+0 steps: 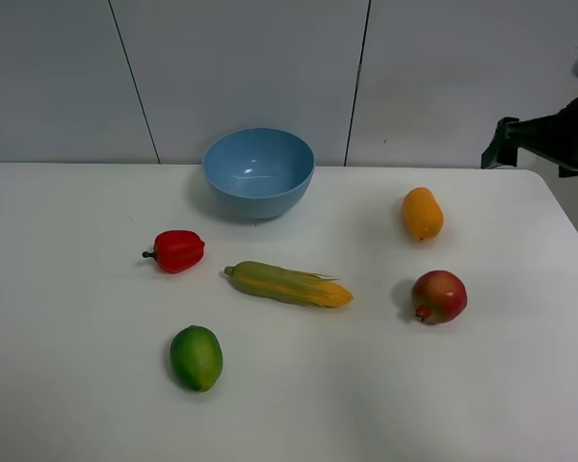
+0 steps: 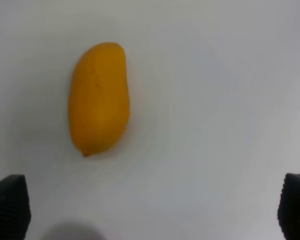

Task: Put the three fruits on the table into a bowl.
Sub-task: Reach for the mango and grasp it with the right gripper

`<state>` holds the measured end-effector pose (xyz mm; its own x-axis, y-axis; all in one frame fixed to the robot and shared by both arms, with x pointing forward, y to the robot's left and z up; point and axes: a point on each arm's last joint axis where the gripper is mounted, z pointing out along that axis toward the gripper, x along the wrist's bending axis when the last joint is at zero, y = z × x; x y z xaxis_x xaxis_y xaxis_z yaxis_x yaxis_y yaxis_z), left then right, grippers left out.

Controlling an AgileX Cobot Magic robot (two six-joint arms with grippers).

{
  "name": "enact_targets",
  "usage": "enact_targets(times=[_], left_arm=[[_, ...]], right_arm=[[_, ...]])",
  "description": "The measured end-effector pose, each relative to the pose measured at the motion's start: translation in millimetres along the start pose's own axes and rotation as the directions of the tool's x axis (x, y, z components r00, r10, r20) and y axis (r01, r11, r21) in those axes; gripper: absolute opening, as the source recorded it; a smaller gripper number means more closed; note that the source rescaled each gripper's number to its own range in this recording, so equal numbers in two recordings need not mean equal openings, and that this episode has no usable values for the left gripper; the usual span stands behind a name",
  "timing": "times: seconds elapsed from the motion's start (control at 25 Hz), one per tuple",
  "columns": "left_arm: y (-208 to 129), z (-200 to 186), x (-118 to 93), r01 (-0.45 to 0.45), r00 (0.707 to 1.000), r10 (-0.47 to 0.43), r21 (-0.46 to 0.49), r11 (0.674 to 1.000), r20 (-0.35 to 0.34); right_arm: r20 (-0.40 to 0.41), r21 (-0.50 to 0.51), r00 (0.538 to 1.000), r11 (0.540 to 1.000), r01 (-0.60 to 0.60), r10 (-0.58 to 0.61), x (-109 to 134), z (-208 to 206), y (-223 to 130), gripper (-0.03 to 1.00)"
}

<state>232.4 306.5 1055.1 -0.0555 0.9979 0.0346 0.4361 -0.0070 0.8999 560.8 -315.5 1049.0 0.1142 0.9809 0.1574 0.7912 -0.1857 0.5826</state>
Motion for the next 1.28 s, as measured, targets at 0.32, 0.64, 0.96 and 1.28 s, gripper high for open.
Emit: enact_targets(times=[0.32, 0.64, 0.96, 1.28], left_arm=[[0.0, 0.0, 0.0, 0.000, 1.000, 0.000, 0.000, 1.000, 0.000], [0.0, 0.0, 0.0, 0.000, 1.000, 0.000, 0.000, 1.000, 0.000], [0.0, 0.0, 0.0, 0.000, 1.000, 0.000, 0.000, 1.000, 0.000], [0.0, 0.0, 0.0, 0.000, 1.000, 0.000, 0.000, 1.000, 0.000]], right_arm=[[-0.021, 0.098, 1.000, 0.995, 0.024, -0.022, 9.6, 100.7, 8.3, 1.00], [-0.057, 0.166, 0.996, 0.983, 0.081, -0.072, 37.0, 163.1, 5.2, 1.00], [-0.050, 0.229, 0.997, 0.971, 0.070, -0.060, 36.7, 200.7, -14.4, 1.00], [-0.064, 0.247, 0.998, 0.968, 0.036, -0.021, 47.3, 202.9, -18.7, 0.03]])
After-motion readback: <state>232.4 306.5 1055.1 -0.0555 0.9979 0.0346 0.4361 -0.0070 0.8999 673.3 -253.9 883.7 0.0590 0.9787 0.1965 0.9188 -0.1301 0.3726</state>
